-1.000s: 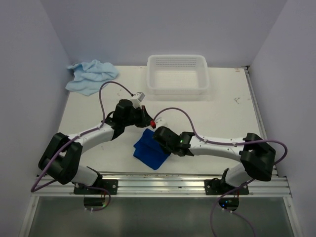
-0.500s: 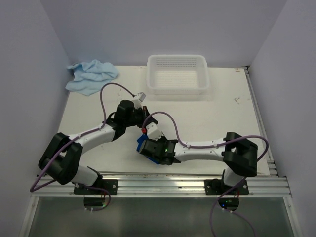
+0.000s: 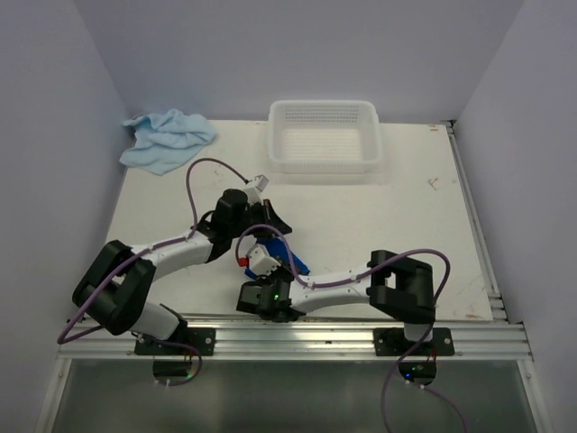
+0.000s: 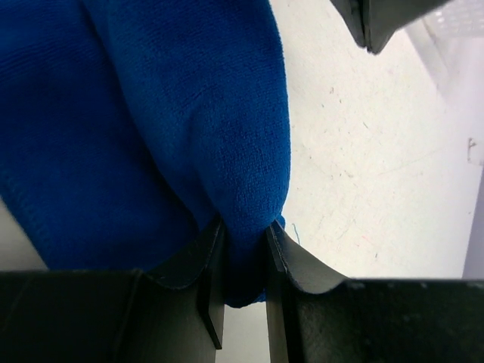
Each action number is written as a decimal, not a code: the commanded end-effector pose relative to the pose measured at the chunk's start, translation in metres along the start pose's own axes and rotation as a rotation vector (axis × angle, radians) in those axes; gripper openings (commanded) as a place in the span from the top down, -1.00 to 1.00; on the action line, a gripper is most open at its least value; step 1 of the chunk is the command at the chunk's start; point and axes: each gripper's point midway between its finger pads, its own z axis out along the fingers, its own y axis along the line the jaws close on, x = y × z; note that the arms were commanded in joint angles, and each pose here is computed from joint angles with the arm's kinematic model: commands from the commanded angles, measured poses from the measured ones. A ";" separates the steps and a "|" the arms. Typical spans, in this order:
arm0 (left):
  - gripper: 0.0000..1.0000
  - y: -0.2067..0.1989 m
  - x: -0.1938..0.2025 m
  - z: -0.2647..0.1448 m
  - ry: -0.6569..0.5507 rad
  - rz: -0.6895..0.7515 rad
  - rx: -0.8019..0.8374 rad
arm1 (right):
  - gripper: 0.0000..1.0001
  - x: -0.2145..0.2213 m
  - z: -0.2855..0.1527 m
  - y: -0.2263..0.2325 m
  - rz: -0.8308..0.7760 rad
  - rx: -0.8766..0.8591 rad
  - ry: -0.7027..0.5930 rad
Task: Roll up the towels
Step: Roll the towel, then place the rolled towel into the container
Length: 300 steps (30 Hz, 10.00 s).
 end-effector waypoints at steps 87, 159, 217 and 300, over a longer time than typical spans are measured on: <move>1.00 0.075 0.082 -0.023 -0.055 0.105 -0.064 | -0.28 -0.004 -0.017 0.034 0.730 -0.918 0.251; 1.00 0.087 0.083 -0.029 -0.060 -0.017 -0.169 | 0.08 -0.024 -0.071 0.030 0.124 -0.140 -0.040; 1.00 0.034 0.029 -0.033 -0.120 0.059 -0.089 | -0.04 -0.007 -0.017 0.020 0.318 -0.631 0.085; 1.00 0.069 -0.051 -0.058 -0.175 0.124 -0.209 | 0.50 0.022 -0.019 0.047 0.122 -0.530 0.100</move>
